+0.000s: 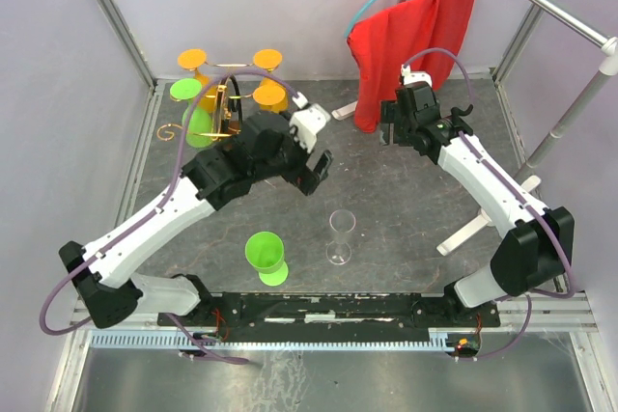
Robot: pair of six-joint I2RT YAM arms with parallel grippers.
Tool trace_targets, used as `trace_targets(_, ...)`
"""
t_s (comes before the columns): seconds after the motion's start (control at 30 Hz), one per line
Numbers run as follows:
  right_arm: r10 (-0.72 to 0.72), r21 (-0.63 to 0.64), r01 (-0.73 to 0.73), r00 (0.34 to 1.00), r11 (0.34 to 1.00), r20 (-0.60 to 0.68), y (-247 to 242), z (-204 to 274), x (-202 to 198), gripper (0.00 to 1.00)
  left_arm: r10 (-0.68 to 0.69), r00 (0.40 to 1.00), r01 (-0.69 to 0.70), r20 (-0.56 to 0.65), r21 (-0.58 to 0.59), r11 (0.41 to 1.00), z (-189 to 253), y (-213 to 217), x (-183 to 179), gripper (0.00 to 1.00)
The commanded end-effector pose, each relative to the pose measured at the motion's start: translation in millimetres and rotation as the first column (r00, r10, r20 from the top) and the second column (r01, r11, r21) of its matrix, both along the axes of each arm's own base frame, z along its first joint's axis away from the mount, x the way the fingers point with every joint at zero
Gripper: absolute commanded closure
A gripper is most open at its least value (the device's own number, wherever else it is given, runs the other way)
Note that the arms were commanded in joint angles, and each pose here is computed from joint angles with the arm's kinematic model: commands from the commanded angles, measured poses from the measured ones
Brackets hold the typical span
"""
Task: Place the wine glass upside down on the wine glass rack
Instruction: Pick up the wine glass at the center of the board.
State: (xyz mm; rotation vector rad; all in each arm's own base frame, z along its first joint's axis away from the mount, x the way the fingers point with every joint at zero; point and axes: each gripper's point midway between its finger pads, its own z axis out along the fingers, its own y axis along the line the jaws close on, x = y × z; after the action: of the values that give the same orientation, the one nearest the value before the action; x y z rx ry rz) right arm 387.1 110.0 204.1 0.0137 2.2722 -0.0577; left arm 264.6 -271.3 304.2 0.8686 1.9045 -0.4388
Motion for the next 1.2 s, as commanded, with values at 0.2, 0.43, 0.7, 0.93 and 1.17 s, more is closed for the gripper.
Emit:
trace_targets(0.2,0.013,0.037,-0.013,1.000,0.999,0.015,5,11,3,0.09,-0.023,0.997,0.029,-0.075,0.085,0.996,-33,-11,-56,0.01)
trace_targets(0.43,0.007,0.041,-0.008,1.000,0.999,0.011,3,9,-3,0.09,-0.060,0.995,0.066,-0.082,0.076,0.995,-35,-31,-67,0.01)
trace_targets(0.7,-0.013,0.012,0.012,0.999,1.000,0.038,-6,18,-4,0.09,-0.066,0.994,0.074,-0.084,0.108,0.991,-44,-48,-60,0.01)
trace_targets(0.93,-0.017,-0.002,0.017,0.998,1.000,0.053,-9,22,-2,0.09,-0.065,0.993,0.078,-0.094,0.151,0.985,-57,-56,-55,0.01)
trace_targets(1.17,-0.015,-0.018,0.016,0.998,1.000,0.056,-11,23,2,0.09,-0.069,0.987,0.094,-0.145,0.177,0.980,-71,-58,-59,0.31)
